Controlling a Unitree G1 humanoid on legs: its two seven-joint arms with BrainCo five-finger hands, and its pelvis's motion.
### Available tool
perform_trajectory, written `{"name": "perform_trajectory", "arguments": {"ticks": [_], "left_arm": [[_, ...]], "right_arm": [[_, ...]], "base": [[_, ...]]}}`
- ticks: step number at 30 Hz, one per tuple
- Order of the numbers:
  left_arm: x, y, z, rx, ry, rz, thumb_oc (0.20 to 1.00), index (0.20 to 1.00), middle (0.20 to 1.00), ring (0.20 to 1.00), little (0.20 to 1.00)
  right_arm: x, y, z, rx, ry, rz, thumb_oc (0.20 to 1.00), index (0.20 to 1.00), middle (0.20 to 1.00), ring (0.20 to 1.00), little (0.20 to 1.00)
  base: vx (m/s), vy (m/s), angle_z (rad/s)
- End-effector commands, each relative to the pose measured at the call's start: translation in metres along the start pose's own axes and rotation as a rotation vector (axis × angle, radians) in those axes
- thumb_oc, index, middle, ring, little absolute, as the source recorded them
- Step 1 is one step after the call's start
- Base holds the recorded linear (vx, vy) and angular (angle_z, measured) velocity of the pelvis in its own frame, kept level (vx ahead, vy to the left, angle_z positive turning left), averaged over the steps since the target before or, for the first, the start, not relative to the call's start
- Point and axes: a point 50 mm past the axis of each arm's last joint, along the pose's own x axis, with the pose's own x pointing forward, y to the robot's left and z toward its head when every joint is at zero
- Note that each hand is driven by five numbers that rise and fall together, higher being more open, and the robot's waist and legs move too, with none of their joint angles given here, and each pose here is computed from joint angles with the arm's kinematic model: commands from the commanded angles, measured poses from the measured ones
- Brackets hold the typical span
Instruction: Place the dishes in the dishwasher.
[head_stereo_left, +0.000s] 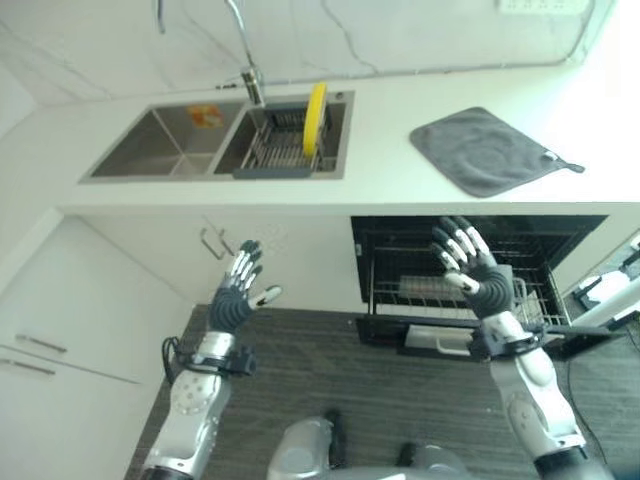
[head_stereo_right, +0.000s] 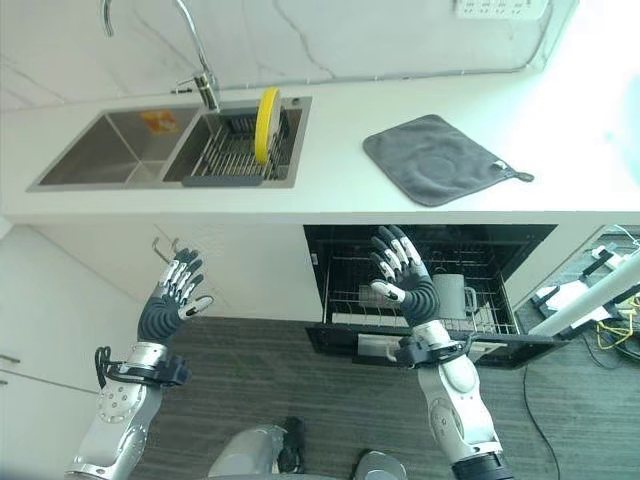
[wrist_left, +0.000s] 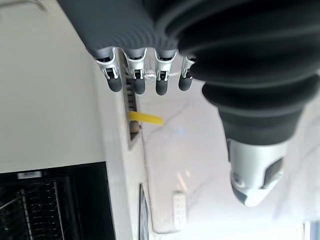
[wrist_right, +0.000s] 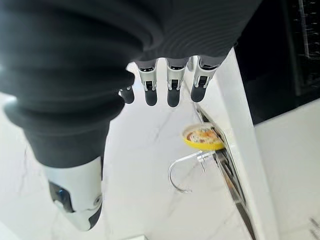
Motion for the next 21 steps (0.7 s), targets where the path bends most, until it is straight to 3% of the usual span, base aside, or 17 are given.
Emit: {"name": "perform_trajectory", "arguments": {"ticks": [1, 8, 11, 14, 21], "left_arm": [[0.008, -0.001, 0.021, 0.026, -0.117, -0.041, 1.000, 1.000, 1.000, 1.000, 1.000], [0.009, -0.004, 0.022, 0.048, -0.125, -0.102, 1.000, 1.000, 1.000, 1.000, 1.000], [0.018, -0.014, 0.024, 0.110, -0.138, -0.198, 1.000, 1.000, 1.000, 1.000, 1.000], [0.026, -0.017, 0.029, 0.158, -0.154, -0.232, 1.000, 1.000, 1.000, 1.000, 1.000], [0.022, -0.004, 0.036, 0.221, -0.181, -0.169, 1.000, 1.000, 1.000, 1.000, 1.000]], "right_arm": [[0.005, 0.004, 0.025, -0.058, -0.141, 0.021, 1.000, 1.000, 1.000, 1.000, 1.000], [-0.002, -0.006, 0.028, -0.090, -0.140, -0.027, 1.000, 1.000, 1.000, 1.000, 1.000], [-0.001, -0.013, 0.032, -0.042, -0.199, -0.125, 1.000, 1.000, 1.000, 1.000, 1.000], [-0.004, -0.010, 0.033, -0.073, -0.208, -0.098, 1.000, 1.000, 1.000, 1.000, 1.000], [0.004, 0.002, 0.030, -0.020, -0.198, -0.017, 1.000, 1.000, 1.000, 1.000, 1.000]], "base": [[0.22, 0.353, -0.14], [0.26, 0.429, -0.34], [0.24, 0.478, -0.36], [0.17, 0.453, -0.06], [-0.01, 0.138, -0.66]]}}
